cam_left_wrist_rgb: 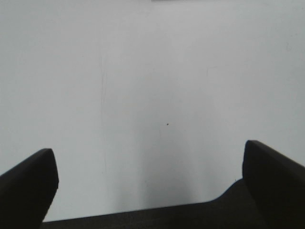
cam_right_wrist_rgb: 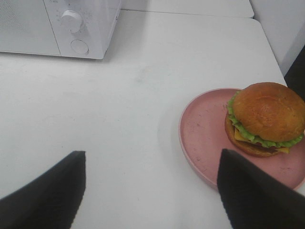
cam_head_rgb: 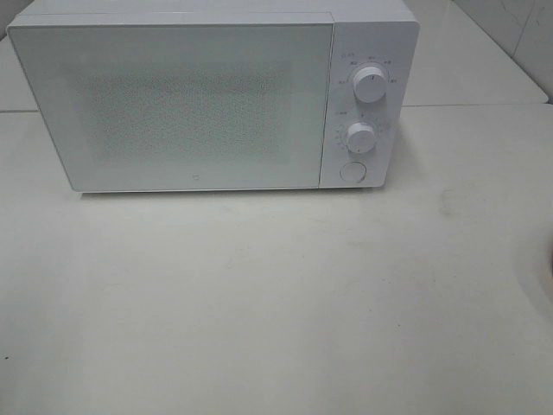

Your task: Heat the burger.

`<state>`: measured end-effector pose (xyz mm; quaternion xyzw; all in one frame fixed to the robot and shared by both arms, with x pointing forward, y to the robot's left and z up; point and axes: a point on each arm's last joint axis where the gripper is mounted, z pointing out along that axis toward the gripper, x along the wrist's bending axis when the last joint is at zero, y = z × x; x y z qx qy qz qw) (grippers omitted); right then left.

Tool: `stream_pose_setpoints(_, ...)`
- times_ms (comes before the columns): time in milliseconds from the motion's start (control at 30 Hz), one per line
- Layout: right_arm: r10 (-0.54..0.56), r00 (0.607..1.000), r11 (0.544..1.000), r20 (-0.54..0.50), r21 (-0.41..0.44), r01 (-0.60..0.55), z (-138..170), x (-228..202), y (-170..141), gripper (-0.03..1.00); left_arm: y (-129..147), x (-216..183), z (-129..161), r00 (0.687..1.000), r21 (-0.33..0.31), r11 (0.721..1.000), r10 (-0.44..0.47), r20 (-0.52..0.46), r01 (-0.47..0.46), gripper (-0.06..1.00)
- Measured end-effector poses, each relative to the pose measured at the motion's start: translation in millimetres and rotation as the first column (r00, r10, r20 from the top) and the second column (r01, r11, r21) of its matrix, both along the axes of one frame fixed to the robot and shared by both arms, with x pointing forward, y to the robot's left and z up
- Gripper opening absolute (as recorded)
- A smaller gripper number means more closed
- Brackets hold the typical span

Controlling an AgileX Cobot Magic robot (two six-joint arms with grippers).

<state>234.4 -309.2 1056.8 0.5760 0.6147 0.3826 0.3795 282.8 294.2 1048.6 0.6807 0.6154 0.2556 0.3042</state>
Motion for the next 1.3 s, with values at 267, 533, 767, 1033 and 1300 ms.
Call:
stream_pose_setpoints(267,0.0,1.0,1.0,0.0,0.0,0.0,0,0,0,0.75,2,-22,5,0.99,-0.012,1.0,0.007,0.139,-0.005,0.97)
stream_pose_setpoints(533,0.0,1.0,1.0,0.0,0.0,0.0,0,0,0,0.75,4,-42,6,0.961,-0.022,0.997,0.081,0.266,-0.078,0.97)
stream_pose_setpoints(767,0.0,1.0,1.0,0.0,0.0,0.0,0,0,0,0.75,4,-49,6,0.949,-0.026,0.997,0.081,0.305,-0.077,0.97)
stream_pose_setpoints(1033,0.0,1.0,1.0,0.0,0.0,0.0,0,0,0,0.75,4,-49,6,0.949,-0.026,0.997,0.081,0.305,-0.077,0.97)
stream_pose_setpoints(1300,0.0,1.0,1.0,0.0,0.0,0.0,0,0,0,0.75,4,-49,6,0.949,-0.026,0.997,0.081,0.305,-0.077,0.97)
